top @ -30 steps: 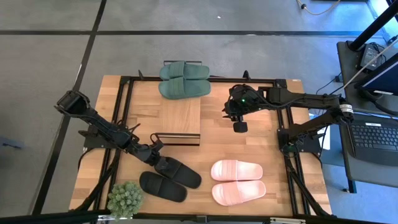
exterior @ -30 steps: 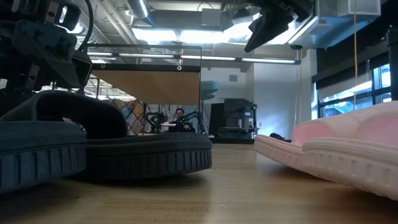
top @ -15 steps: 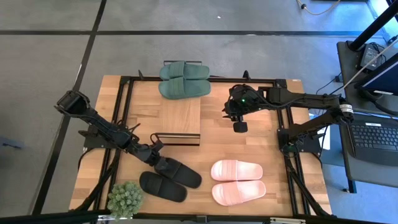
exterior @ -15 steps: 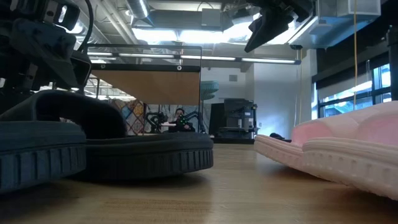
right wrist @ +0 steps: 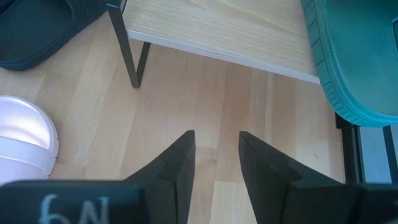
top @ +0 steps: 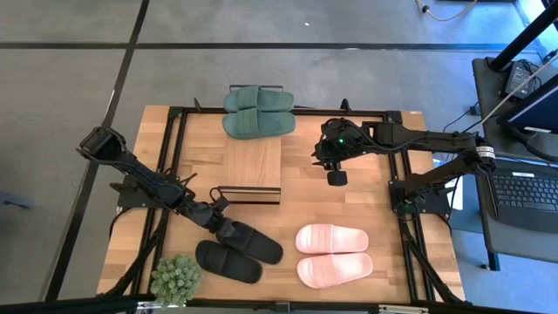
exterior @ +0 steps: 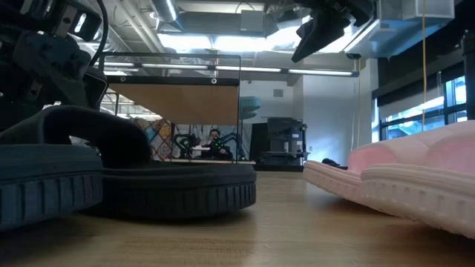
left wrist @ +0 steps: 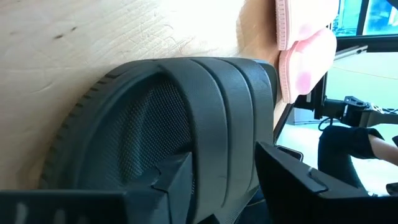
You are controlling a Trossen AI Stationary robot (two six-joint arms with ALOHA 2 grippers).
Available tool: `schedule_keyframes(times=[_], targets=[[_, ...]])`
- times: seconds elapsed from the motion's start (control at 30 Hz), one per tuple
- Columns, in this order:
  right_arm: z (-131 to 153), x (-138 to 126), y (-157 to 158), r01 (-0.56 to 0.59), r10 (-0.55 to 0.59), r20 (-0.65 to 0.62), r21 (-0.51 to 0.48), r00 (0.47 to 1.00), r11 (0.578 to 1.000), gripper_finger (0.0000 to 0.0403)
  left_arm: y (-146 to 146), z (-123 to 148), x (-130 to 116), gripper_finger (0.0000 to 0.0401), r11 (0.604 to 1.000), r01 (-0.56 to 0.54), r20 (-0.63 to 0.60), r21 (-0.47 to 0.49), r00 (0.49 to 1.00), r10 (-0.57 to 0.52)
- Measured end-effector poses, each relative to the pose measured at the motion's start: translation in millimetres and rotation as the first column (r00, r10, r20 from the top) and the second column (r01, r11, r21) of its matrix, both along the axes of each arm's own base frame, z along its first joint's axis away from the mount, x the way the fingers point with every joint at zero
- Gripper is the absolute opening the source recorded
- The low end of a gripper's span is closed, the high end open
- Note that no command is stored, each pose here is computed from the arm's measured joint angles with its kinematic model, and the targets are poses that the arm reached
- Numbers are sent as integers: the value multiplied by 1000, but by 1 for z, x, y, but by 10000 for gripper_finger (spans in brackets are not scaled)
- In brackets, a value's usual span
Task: Pick and place slides into the shelf
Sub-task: Put the right black slipper on the shelf
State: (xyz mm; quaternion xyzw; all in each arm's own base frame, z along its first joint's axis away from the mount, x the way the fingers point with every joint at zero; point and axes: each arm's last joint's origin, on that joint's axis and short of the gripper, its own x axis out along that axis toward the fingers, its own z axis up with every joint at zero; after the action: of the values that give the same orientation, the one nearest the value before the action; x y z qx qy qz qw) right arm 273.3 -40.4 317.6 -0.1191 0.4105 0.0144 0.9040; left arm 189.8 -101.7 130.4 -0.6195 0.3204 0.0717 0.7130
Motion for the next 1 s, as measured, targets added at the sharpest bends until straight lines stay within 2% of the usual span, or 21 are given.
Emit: schedule_keyframes(times=[0.4,0.57,0.87,1.0], targets=[[0,0,0,0,0,0,0,1000,1000,125,0,0,0,63,1000,-11,3,5,1000,11],[0,0,0,0,0,0,0,1000,1000,125,3,1,2,10,999,-39,2,-17,999,39],[0,0,0,1,-1,1,0,1000,1000,125,7,17,13,4,998,-5,172,-70,985,17],[0,0,0,1,-1,1,0,1000,1000,125,6,18,13,3,995,19,168,-94,986,-3]])
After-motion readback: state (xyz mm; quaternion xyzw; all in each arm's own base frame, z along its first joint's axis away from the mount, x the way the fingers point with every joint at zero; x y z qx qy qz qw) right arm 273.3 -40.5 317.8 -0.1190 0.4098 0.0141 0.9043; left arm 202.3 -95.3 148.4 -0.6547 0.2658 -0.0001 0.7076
